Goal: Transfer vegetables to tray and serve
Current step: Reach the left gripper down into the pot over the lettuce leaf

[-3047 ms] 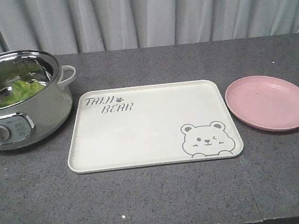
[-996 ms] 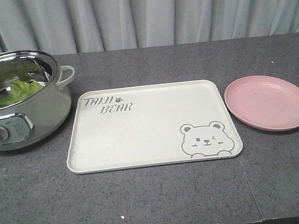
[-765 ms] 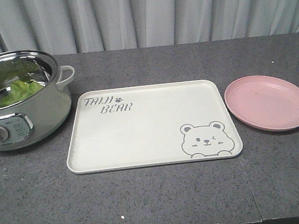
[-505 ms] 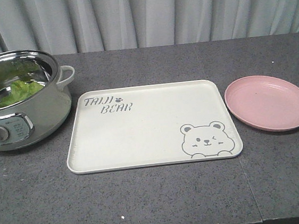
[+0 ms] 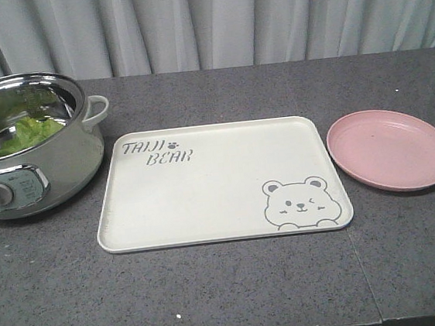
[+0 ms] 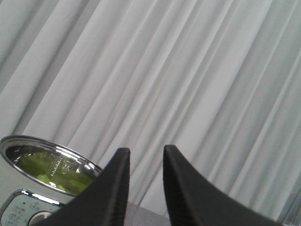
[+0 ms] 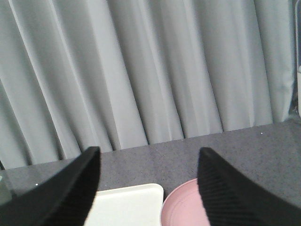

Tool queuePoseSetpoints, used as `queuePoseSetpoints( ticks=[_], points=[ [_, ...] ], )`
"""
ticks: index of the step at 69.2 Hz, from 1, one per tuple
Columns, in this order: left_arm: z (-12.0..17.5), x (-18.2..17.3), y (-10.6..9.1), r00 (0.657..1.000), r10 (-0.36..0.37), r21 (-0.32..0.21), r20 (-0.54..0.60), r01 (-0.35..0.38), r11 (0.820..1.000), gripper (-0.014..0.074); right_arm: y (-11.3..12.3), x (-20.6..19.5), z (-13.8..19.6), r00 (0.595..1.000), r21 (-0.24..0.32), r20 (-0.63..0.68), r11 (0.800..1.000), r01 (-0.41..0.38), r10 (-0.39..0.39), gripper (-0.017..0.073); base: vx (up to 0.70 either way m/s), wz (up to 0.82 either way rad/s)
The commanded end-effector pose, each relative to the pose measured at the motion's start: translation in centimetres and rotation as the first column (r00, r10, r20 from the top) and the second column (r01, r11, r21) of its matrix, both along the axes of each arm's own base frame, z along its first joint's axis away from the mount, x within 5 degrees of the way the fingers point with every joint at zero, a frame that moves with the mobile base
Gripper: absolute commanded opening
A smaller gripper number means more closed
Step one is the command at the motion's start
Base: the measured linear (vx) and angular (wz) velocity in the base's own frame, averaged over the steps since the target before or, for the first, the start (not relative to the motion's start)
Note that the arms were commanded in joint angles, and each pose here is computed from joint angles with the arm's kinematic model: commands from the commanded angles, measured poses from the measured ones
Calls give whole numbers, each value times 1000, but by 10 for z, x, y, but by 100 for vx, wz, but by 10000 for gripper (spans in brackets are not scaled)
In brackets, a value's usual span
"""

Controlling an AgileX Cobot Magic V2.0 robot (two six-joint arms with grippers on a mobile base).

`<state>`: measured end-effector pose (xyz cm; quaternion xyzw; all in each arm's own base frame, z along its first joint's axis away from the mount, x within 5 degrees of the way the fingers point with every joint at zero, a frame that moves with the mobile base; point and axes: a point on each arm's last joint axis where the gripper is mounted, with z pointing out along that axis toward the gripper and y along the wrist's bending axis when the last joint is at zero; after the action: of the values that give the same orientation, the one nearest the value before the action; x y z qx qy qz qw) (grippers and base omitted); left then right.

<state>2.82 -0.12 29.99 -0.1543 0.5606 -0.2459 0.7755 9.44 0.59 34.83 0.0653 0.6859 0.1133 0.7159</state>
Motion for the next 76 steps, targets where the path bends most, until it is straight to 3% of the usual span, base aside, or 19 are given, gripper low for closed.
queuePoseSetpoints(
  ticks=[1,9,15,21,31,44,50,62,69,76],
  points=[
    [15,-4,0,996,-8,-33,84,11,999,312,1,2,17,995,-8,95,1000,-3,4,621,0,0],
    [18,-6,1,994,-12,-52,108,18,998,360,1,2,17,995,-12,99,1000,-3,4,654,0,0],
    [27,-4,0,997,-6,-24,81,8,1000,365,1,2,17,995,-11,100,1000,-3,4,644,0,0],
    [47,1,0,998,24,70,54,-28,997,365,1,4,16,996,-12,93,1000,-3,4,629,0,0],
    [100,23,-1,998,65,200,16,-67,977,365,2,15,11,999,-15,45,1000,-4,4,608,0,0],
    [165,89,-4,984,116,394,-137,-53,918,365,3,32,1,999,-21,-47,1000,-4,3,601,0,0],
    [189,127,-5,968,133,446,-213,-24,895,365,3,36,-3,996,-24,-87,1000,-4,2,596,0,0],
    [212,209,-5,906,186,510,-381,38,859,365,3,37,-7,993,-33,-120,999,-4,0,594,0,0],
    [209,256,-4,843,228,537,-487,83,839,365,3,37,-9,990,-43,-139,999,-5,-1,594,0,0],
    [196,296,-4,768,250,535,-590,140,833,365,3,37,-10,987,-47,-159,999,-5,-3,594,0,0]
  ],
)
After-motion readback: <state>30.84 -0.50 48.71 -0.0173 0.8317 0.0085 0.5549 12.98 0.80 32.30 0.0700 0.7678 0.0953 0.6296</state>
